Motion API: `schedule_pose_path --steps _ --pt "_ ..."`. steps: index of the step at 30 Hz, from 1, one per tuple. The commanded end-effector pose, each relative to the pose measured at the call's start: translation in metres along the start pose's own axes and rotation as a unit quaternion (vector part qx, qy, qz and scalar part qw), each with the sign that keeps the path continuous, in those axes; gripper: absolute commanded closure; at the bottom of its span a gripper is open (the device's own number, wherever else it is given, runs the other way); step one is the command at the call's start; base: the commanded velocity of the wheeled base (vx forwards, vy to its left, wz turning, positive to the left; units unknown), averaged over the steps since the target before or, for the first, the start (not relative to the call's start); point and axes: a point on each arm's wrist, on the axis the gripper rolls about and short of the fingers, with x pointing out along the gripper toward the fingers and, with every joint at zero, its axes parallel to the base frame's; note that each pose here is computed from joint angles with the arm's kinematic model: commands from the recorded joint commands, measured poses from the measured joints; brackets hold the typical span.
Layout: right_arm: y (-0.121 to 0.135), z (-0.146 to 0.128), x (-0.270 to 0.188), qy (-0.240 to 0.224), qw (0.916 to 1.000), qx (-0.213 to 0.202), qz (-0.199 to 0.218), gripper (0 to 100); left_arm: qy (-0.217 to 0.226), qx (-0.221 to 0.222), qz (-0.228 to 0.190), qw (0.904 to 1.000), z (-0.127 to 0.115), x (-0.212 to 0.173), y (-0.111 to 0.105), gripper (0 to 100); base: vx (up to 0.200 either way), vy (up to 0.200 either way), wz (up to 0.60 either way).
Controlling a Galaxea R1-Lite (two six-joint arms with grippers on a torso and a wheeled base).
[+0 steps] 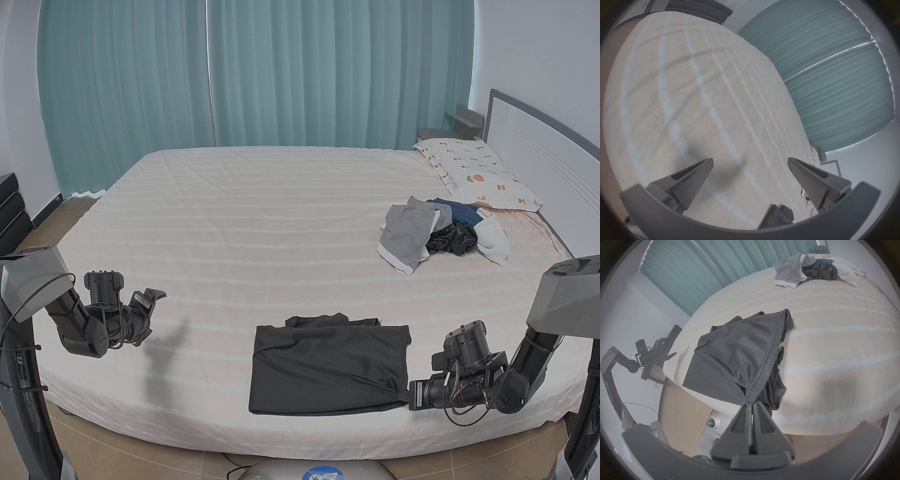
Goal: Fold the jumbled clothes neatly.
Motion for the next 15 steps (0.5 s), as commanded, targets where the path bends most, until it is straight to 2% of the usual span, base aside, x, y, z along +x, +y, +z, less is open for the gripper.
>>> schedule_pose_path --steps 1,2,3,6,10,11,13,14,15 --pt "-0.001 -0.002 0.0 0.005 1.0 -0.002 -0.003 100 0.0 0.001 -0.002 1.0 -0.001 -0.001 -0.001 0 0.0 0.0 0.0" --pt "-0.002 -0.004 0.0 0.009 0.9999 -0.007 -0.006 100 -0.001 0.001 -0.003 1.0 0.0 -0.002 -0.002 0 0.0 0.0 0.0" --pt "-0.004 -0.007 0.0 0.017 0.9997 -0.012 -0.009 0 -0.001 0.0 -0.003 1.0 0.0 -0.002 -0.003 0 0.0 0.0 0.0" --pt "-0.005 -0.008 0.0 0.014 0.9993 -0.027 -0.022 0 -0.001 0.0 -0.002 1.0 -0.001 -0.003 -0.002 0 0.0 0.0 0.0" --pt "-0.002 0.018 -0.009 -0.042 0.999 -0.01 -0.005 0 -0.001 -0.001 -0.002 1.0 -0.001 -0.004 -0.002 0 0.0 0.0 0.0" --pt "-0.001 0.026 -0.011 -0.058 0.9983 -0.004 0.001 0 -0.001 -0.001 -0.002 1.0 -0.001 -0.005 -0.001 0 0.2 0.0 0.0" --pt "0.0 0.045 -0.008 -0.088 0.9957 0.029 0.009 0 0.0 0.001 0.0 1.0 -0.002 -0.005 0.0 0 0.2 0.0 0.0" --pt "0.0 0.045 -0.008 -0.088 0.9957 0.029 0.009 0 0.0 0.001 0.0 1.0 -0.002 -0.005 0.0 0 0.2 0.0 0.0" --pt "0.0 0.061 -0.001 -0.105 0.992 0.068 0.014 0 0.002 0.001 0.001 1.0 -0.003 -0.004 0.0 0 0.2 0.0 0.0"
